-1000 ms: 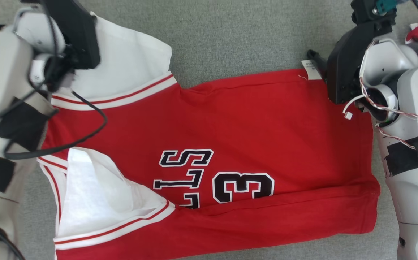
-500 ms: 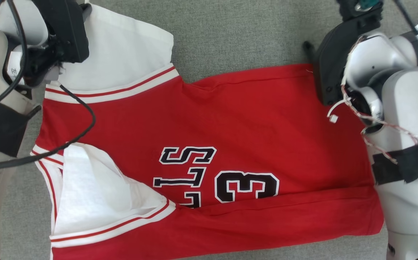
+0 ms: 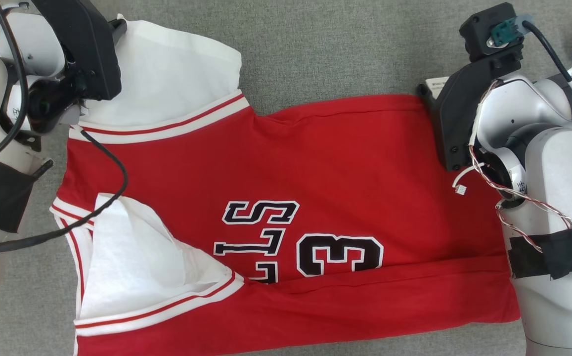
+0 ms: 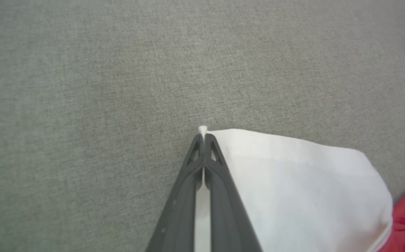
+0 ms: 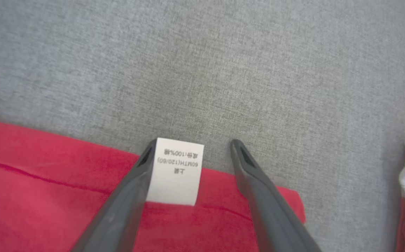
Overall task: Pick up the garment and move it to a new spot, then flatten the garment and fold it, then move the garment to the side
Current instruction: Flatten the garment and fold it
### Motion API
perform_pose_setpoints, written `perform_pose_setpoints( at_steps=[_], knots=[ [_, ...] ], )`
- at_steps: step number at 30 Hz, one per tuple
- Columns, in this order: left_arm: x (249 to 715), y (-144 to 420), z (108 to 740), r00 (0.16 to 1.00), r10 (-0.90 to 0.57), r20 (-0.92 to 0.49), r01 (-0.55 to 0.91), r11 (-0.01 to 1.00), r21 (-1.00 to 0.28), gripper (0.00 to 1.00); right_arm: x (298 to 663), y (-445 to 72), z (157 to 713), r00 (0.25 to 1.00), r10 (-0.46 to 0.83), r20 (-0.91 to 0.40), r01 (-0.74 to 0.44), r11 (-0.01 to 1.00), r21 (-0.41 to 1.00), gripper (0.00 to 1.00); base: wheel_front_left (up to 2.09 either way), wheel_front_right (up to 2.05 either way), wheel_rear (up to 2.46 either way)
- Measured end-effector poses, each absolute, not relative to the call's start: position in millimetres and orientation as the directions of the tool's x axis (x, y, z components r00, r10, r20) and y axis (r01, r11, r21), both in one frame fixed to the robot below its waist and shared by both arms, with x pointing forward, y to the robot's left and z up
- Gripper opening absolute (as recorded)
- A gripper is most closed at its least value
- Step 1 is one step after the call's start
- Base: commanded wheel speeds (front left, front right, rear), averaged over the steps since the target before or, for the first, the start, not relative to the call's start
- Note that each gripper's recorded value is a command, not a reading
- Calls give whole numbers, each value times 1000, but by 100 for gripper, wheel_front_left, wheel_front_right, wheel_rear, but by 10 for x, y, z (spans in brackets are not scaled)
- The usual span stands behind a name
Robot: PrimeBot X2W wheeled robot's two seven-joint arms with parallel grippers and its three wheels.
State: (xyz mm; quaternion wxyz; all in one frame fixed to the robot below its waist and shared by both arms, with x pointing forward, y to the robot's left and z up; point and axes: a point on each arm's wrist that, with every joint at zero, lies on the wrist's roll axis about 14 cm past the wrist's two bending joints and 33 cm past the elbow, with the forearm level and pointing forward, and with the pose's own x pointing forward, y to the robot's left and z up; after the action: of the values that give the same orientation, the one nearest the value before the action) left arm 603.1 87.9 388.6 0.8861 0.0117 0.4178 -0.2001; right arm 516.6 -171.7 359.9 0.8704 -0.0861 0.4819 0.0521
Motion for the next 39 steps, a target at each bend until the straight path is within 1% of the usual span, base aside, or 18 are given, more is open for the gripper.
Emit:
perform_pose_setpoints(
  at_steps=[8, 12, 16, 22, 27, 34, 37, 39],
  knots=[
    [6014, 907, 3846, 562, -340, -754, 362, 921, -146, 0, 5168, -1935, 3533, 547, -60, -835, -94, 987, -132, 100, 0, 0, 0],
    [6003, 925, 3856, 561, -336, -756, 360, 922, -143, 0, 5127, -1966, 3539, 565, -47, -824, -70, 992, -105, 100, 0, 0, 0],
    [6003, 923, 3879, 562, -337, -755, 356, 923, -147, 0, 5043, -2019, 3597, 600, -40, -799, -47, 995, -86, 100, 0, 0, 0],
    [6006, 890, 3892, 562, -343, -752, 360, 921, -151, 0, 4925, -2089, 3691, 625, -50, -779, -30, 996, -88, 100, 0, 0, 0],
    [6014, 876, 3904, 565, -346, -750, 359, 921, -154, 0, 4954, -2144, 3827, 673, -65, -737, -13, 995, -100, 100, 0, 0, 0],
    [6017, 887, 3945, 572, -343, -746, 358, 922, -149, 0, 5091, -2208, 4069, 750, -89, -656, 6, 992, -128, 100, 0, 0, 0],
    [6000, 899, 3950, 570, -340, -748, 356, 923, -148, 0, 5079, -2179, 4114, 752, -80, -654, -2, 992, -124, 100, 0, 0, 0],
    [5992, 891, 3957, 570, -341, -747, 356, 923, -150, 0, 5014, -2156, 4075, 733, -73, -676, -9, 993, -117, 100, 0, 0, 0]
  ],
)
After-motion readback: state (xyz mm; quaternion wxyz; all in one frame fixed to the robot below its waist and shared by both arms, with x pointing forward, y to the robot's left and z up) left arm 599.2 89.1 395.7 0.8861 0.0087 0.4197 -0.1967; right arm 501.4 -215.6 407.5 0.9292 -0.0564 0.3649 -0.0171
